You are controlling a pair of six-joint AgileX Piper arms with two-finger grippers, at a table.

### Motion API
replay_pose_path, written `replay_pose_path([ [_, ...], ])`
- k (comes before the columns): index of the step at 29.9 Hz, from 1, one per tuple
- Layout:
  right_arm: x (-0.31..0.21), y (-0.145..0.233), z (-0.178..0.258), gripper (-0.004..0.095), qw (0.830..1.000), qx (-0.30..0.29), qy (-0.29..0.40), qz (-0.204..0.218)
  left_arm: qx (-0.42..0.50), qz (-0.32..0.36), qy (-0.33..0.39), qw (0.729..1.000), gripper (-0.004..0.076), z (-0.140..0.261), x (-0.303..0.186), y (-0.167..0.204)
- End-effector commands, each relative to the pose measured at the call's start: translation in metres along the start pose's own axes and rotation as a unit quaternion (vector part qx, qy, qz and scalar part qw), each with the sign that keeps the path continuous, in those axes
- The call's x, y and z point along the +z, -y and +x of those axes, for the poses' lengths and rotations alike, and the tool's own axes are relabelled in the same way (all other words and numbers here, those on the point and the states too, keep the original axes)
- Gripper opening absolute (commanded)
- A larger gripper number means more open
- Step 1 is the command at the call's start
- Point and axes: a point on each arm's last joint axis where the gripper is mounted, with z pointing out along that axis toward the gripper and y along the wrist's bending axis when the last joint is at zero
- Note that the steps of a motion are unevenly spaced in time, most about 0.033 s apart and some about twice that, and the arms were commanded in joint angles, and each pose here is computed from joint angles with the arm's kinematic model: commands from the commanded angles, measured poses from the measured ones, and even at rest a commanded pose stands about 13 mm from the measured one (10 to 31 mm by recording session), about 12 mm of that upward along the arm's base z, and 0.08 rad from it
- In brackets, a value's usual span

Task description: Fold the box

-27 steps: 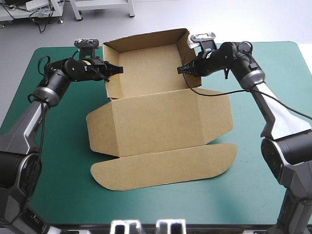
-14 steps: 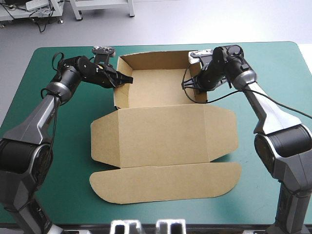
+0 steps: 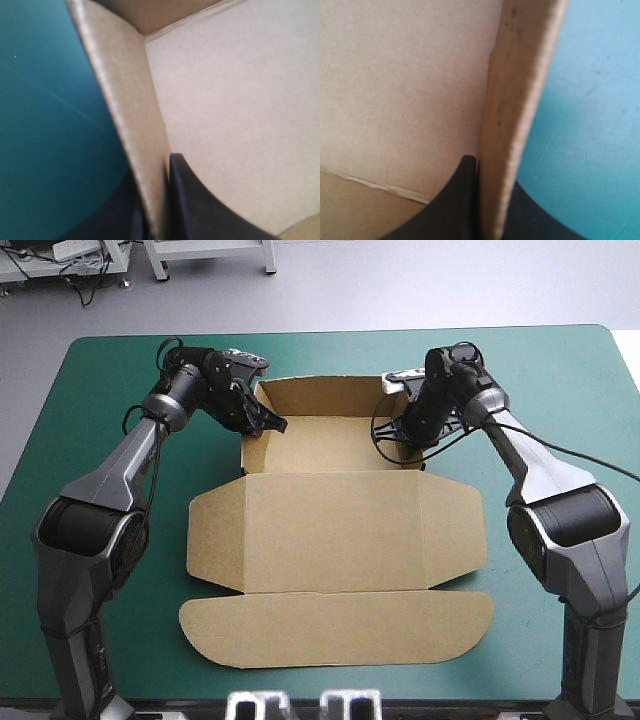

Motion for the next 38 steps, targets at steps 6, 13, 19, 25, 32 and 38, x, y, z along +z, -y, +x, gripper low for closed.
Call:
replay_pose_path([
  [6, -0.033, -0.015, -0.006, -0.0020, 0.997, -0.022, 0.064, -0.029, 0.045, 0.069, 0.031, 0.996, -0.0009, -0.009, 0.000, 0.060],
  [13, -0.033, -0.015, -0.006, -0.0020, 0.997, -0.019, 0.066, -0.031, 0.061, 0.065, 0.037, 0.995, -0.0009, -0.010, 0.003, 0.071],
  [19, -0.032, -0.013, -0.006, 0.0005, 0.997, -0.028, 0.063, -0.020, 0.054, 0.049, 0.008, 0.997, -0.0008, -0.006, 0.008, 0.066],
  [25, -0.032, -0.011, -0.004, 0.0322, 0.998, -0.033, 0.057, -0.012, 0.063, 0.039, -0.023, 0.997, 0.0102, 0.000, 0.008, 0.063],
  [32, -0.037, -0.010, -0.003, 0.0732, 0.997, -0.056, 0.049, 0.002, 0.064, 0.041, -0.021, 0.997, 0.0335, -0.004, -0.001, 0.061],
  [38, -0.063, -0.012, -0.013, 0.0770, 0.993, -0.061, 0.096, 0.011, 0.091, -0.009, 0.013, 0.996, 0.0479, -0.021, -0.037, 0.057],
])
